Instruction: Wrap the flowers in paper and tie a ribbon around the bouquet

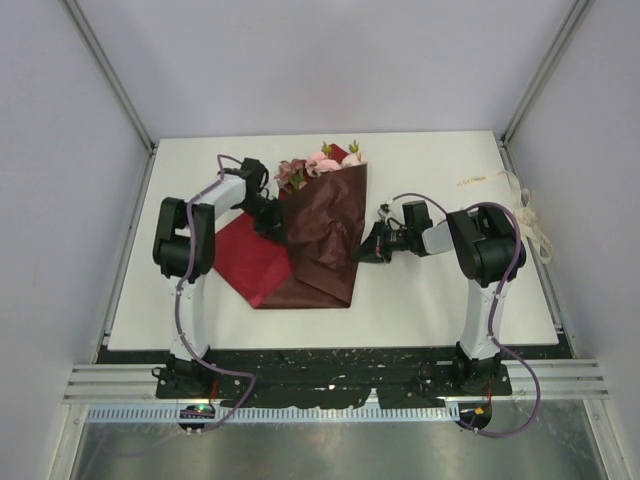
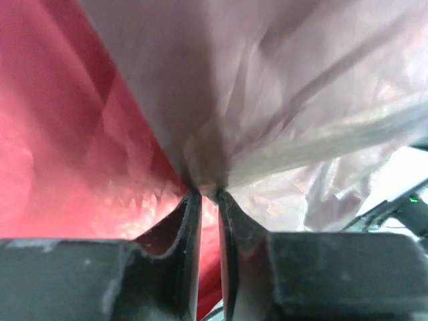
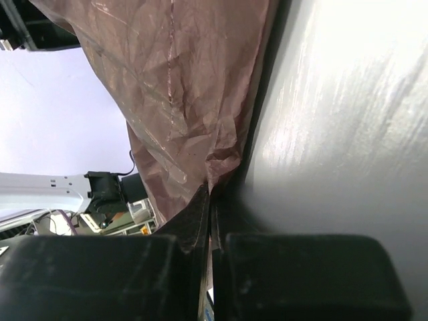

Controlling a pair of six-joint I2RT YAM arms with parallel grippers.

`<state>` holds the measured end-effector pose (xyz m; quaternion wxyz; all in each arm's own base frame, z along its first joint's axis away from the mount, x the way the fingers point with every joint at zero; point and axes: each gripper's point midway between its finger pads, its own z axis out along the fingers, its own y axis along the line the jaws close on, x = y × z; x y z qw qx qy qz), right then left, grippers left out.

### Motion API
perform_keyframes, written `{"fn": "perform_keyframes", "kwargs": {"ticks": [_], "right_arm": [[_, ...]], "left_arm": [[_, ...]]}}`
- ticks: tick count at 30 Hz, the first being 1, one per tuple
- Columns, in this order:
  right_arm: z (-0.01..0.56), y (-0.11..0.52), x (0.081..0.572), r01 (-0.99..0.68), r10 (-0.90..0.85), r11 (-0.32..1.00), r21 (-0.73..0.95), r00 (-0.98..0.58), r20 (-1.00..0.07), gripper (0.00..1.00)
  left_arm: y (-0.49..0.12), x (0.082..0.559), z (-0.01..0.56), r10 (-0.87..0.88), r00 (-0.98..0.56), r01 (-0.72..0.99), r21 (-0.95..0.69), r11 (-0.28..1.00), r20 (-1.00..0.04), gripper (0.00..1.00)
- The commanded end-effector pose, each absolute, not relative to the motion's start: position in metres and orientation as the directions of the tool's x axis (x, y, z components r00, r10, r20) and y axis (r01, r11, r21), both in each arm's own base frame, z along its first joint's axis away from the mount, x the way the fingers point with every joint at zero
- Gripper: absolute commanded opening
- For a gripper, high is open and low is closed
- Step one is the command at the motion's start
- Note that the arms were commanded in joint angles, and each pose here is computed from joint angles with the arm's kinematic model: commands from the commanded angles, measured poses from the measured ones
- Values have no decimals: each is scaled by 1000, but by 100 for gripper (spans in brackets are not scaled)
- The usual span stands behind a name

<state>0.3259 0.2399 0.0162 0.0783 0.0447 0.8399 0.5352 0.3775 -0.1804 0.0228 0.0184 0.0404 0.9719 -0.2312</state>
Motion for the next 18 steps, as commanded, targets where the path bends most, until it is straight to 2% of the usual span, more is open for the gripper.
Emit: {"fn": "perform_keyframes", "kwargs": {"ticks": [1, 2, 4, 9, 12, 15, 18], "right_arm": [[22, 237, 343, -88, 174, 460, 883, -967, -187, 6], [22, 236, 342, -93, 172, 469, 878, -966, -195, 6], [22, 235, 342, -102, 171, 476, 873, -963, -206, 6], [20, 233, 342, -109, 170, 497, 861, -961, -220, 6], [23, 233, 343, -130, 161, 513, 849, -956, -244, 6], [22, 235, 341, -137, 149, 521, 842, -957, -248, 6], [21, 233, 342, -138, 151, 533, 835, -955, -254, 6]], "left_arm": [[-188, 403, 105, -147, -947, 101, -699, 708, -286, 42], [-183, 402, 107, -205, -929, 91, -728, 679, -308, 53], [-176, 397, 118, -280, -910, 67, -774, 630, -307, 69], [-178, 387, 106, -378, -893, 3, -842, 540, -245, 84], [-190, 397, 107, -407, -879, 26, -877, 480, -249, 87], [-202, 399, 89, -393, -889, 3, -863, 505, -234, 84], [-214, 391, 69, -376, -909, -47, -853, 520, -179, 74]]}}
